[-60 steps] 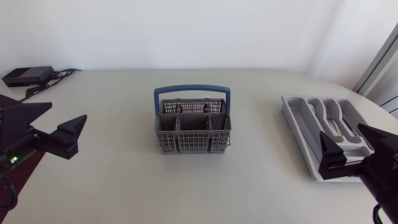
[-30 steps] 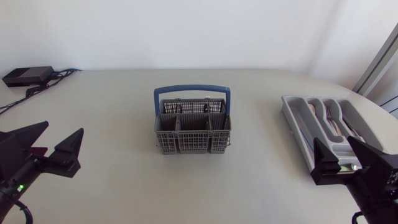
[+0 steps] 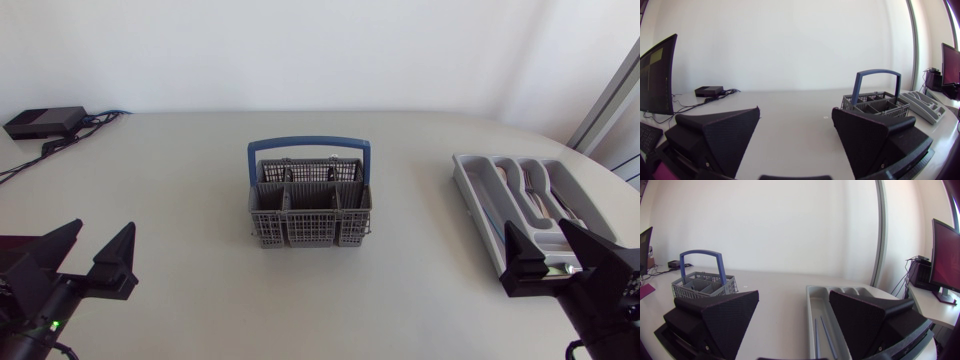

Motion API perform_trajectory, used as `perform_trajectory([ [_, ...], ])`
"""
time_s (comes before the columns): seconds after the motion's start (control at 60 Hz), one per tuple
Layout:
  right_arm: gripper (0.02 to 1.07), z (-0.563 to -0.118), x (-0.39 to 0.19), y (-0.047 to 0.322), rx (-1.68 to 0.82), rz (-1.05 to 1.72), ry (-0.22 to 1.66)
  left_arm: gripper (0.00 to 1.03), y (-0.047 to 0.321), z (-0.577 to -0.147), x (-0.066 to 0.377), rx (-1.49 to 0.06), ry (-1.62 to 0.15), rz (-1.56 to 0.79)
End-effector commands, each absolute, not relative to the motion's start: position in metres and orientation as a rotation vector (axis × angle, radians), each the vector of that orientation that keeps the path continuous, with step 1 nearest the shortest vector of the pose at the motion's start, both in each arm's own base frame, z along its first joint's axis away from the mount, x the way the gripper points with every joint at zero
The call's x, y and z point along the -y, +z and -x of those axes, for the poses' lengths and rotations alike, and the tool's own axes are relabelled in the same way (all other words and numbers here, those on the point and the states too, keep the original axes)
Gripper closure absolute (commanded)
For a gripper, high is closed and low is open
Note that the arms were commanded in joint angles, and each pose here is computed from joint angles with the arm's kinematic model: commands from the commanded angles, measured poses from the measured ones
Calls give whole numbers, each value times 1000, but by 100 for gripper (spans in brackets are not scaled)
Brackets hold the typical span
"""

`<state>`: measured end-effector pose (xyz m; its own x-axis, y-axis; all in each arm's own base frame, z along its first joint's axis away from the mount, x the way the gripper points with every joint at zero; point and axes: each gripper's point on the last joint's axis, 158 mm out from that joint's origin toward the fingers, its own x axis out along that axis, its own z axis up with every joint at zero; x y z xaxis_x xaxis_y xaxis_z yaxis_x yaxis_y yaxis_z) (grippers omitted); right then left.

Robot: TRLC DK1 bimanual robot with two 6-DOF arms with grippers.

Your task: Sort the cutlery from the basket into the organizer compartments.

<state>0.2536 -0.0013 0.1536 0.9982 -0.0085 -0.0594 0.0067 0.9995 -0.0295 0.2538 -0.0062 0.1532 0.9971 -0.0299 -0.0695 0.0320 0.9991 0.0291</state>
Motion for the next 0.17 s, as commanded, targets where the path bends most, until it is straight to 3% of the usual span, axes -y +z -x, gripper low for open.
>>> perform_trajectory([
  [0.0,6,-254,2,149,-57,0,-10,4,150,-254,3,-61,-17,1],
  [0.15,6,-254,2,149,-57,0,-10,4,150,-254,3,-61,-17,1],
])
